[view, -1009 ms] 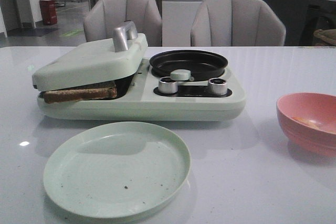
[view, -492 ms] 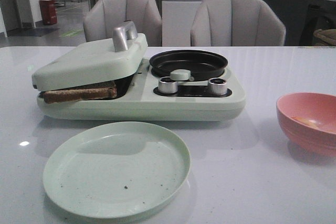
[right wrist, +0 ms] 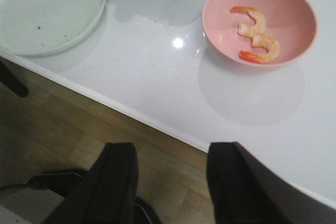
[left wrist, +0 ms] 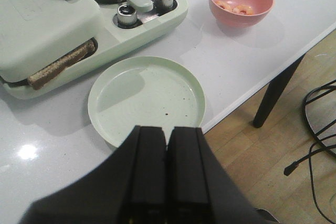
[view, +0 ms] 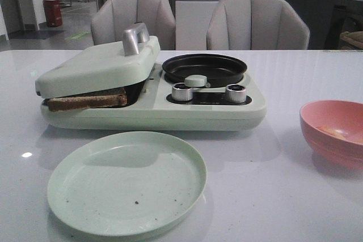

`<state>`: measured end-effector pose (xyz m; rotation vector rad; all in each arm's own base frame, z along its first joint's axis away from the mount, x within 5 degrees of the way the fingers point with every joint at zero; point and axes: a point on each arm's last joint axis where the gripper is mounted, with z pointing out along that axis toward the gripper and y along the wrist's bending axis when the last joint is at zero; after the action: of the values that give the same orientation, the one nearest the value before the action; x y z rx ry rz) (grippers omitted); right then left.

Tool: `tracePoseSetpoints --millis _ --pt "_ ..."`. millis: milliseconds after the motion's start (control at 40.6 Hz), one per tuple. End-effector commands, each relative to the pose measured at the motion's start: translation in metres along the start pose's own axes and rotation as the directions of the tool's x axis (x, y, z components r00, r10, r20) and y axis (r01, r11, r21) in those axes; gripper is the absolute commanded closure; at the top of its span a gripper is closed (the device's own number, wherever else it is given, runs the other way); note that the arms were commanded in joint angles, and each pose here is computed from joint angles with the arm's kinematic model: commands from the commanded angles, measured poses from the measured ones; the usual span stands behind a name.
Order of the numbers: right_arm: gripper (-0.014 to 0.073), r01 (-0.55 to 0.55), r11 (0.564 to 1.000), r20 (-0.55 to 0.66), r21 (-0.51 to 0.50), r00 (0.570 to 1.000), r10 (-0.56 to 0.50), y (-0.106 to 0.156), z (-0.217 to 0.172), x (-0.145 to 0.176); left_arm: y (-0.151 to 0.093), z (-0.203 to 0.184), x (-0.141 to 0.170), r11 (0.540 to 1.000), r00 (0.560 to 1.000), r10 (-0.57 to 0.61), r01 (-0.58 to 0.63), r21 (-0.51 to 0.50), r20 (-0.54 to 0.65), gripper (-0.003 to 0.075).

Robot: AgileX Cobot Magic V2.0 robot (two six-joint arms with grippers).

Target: Make breakfast with bread and shrimp

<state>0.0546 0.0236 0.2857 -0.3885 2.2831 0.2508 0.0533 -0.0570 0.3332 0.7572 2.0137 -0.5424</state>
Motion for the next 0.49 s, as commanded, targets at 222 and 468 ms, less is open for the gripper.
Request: tracePoseSetpoints --millis 222,468 --pt "0.0172 -0.006 0.984 -0.142 0.175 0.989 0.031 -0.008 0.064 -0.058 -0.001 -0.004 -0.013 1.0 0.996 -0.017 0.017 0.004 0.09 0.0619" --pt "0.0172 -0.061 0.956 -0.258 0.287 0.956 0.139 -0.04 0.099 -0.11 -0.001 -0.004 -0.013 1.0 0.996 -0.017 0.017 0.004 0.09 0.0619"
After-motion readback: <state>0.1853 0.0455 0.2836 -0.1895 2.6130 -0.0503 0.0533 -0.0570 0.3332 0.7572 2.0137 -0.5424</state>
